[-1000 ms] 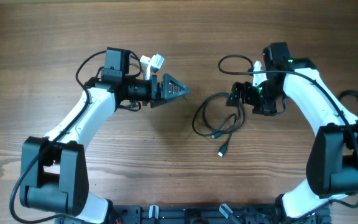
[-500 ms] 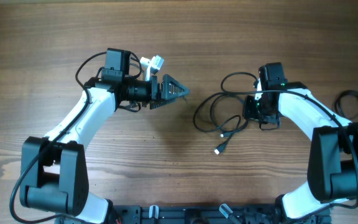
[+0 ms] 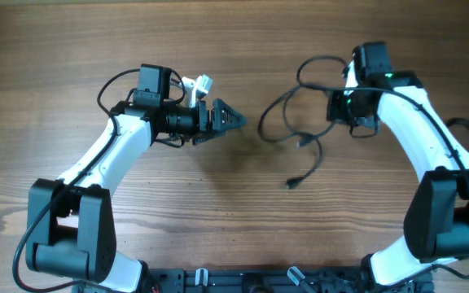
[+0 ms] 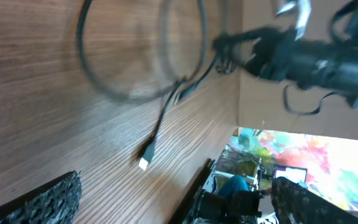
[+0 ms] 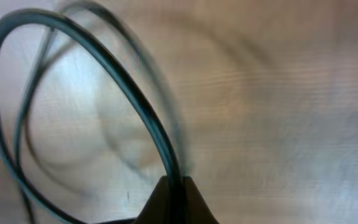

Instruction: Untangle cables

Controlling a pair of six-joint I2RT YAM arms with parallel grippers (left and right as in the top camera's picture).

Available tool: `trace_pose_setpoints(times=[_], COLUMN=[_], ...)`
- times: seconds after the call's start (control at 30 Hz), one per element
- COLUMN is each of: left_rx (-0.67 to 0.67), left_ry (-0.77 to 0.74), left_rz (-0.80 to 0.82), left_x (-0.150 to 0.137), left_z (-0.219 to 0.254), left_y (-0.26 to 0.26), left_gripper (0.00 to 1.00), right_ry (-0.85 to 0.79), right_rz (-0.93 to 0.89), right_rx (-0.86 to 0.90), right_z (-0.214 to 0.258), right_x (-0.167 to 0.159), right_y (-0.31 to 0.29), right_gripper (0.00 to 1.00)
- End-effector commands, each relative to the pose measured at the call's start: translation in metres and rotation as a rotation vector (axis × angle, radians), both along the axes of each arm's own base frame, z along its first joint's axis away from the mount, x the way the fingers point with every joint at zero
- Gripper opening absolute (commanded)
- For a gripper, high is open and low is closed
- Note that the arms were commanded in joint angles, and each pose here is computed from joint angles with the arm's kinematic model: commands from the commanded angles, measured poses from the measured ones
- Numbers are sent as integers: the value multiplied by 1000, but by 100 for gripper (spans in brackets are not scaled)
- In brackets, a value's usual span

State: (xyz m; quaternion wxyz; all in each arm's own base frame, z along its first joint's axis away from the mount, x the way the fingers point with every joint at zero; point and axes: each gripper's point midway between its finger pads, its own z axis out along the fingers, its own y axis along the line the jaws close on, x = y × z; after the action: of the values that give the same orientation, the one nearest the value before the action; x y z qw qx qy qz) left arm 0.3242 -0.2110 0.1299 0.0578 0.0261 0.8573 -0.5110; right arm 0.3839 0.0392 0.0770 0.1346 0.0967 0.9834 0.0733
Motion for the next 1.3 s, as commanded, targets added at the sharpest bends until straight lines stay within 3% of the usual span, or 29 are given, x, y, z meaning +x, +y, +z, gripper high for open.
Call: trace_pose_setpoints(times=[0.0,0.23,0.37,0.5,0.67,0.7,0.77,0.83,0.93,1.07,1.1,1.13,1.17,1.27], left_rx=[73,78,78,82,112,112,112,112,137,193,216,255,283,413], left_ry=[22,44,44,42,37,37,38,38,33,47,56,67,76,51], left_rz=[17,17,17,19,33,33,32,33,44,90,113,157,194,339], left_x=[-1,-5,-5,-4,-2,-2,-2,-2,0,5,7,12,17,38], left_z=[-15,-17,-17,-17,-22,-22,-22,-22,-25,-33,-36,-41,-44,-56], left_y=[5,6,6,7,10,10,10,10,12,19,22,28,33,55], left_gripper=[100,100,100,100,100,100,100,100,100,97,73,11,4,4], right_ry=[-56,-162,-295,-348,-219,-205,-190,-190,-193,-172,-168,-166,-161,-148], right_rz=[-192,-432,-571,-774,-992,-996,-989,-962,-842,-671,-620,-549,-511,-318], right_rx=[-6,282,491,396,128,128,133,140,173,181,181,178,177,169], right_z=[6,28,77,88,51,46,41,41,43,42,42,42,42,41], right_x=[20,34,31,-1,-58,-61,-61,-54,-35,-5,2,9,14,24], right_y=[-45,-117,-177,-249,-305,-304,-298,-290,-261,-202,-185,-164,-149,-89], right_gripper=[4,4,4,4,4,15,55,75,88,92,92,92,93,94])
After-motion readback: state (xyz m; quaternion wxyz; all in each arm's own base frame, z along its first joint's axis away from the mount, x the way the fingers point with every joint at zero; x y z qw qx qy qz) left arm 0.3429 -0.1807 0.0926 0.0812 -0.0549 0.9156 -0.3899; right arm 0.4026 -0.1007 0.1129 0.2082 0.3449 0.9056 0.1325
